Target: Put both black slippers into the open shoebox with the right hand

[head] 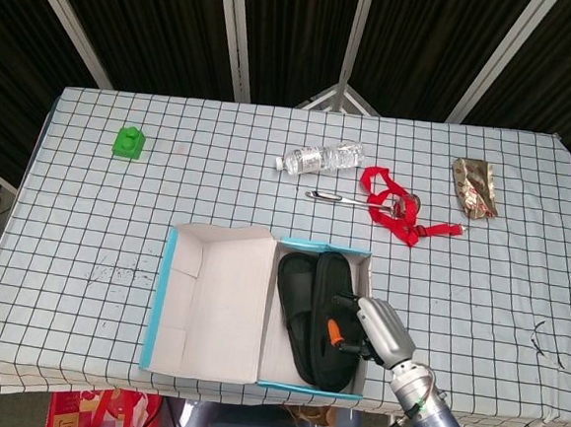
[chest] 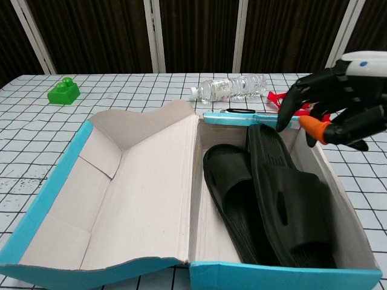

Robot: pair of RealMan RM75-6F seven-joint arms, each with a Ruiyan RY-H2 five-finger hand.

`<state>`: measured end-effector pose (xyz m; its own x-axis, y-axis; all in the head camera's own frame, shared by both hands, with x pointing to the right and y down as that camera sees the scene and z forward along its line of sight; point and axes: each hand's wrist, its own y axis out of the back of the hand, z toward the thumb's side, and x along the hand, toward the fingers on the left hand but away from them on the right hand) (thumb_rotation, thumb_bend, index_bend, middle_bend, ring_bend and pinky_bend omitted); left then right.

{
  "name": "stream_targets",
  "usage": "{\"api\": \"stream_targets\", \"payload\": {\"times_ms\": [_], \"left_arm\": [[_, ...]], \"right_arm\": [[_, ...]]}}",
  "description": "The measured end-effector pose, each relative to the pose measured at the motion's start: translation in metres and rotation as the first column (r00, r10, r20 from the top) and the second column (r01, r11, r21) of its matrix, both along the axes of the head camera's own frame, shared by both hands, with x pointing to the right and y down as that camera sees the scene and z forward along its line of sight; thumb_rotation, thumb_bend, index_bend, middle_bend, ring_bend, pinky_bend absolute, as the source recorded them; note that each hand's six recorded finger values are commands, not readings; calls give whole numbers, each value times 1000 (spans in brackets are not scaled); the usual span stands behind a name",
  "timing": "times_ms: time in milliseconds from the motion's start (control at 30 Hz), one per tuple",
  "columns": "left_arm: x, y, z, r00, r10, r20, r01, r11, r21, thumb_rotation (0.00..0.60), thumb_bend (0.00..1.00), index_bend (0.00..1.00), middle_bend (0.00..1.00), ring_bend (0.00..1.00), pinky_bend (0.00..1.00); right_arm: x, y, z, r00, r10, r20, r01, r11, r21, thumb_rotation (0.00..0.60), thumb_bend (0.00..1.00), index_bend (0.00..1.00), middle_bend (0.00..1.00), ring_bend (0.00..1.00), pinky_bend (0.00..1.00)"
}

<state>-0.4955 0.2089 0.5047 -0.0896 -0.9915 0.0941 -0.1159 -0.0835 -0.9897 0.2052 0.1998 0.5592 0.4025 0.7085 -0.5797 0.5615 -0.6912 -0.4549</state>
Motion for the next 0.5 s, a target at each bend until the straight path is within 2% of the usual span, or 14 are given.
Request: {"api": "stream_targets", "payload": {"times_ms": [100,200,367,500], "left_arm": [[1,1,4,1000,9,10,-9,999,-36,600,72,144,0,0,99],[4,2,6,1000,20,21,-19,998,-59,600,73,124,0,0,99],[8,4,12,998,39,42,-35,995,-93,600,73,107,0,0,99],[9,5,17,997,47,65,-38,991,-129,600,73,105,0,0,99]], "right_arm": [[30,2,5,992,-26,-123,36,996,80,600,463,267,156,182,263],[64,4,13,962,-27,-272,73,984,161,600,455,250,143,159,218],[114,11,20,880,15,-475,128,955,266,600,454,247,142,157,213],[138,17,19,809,49,-586,173,933,317,600,454,247,142,157,207]]}}
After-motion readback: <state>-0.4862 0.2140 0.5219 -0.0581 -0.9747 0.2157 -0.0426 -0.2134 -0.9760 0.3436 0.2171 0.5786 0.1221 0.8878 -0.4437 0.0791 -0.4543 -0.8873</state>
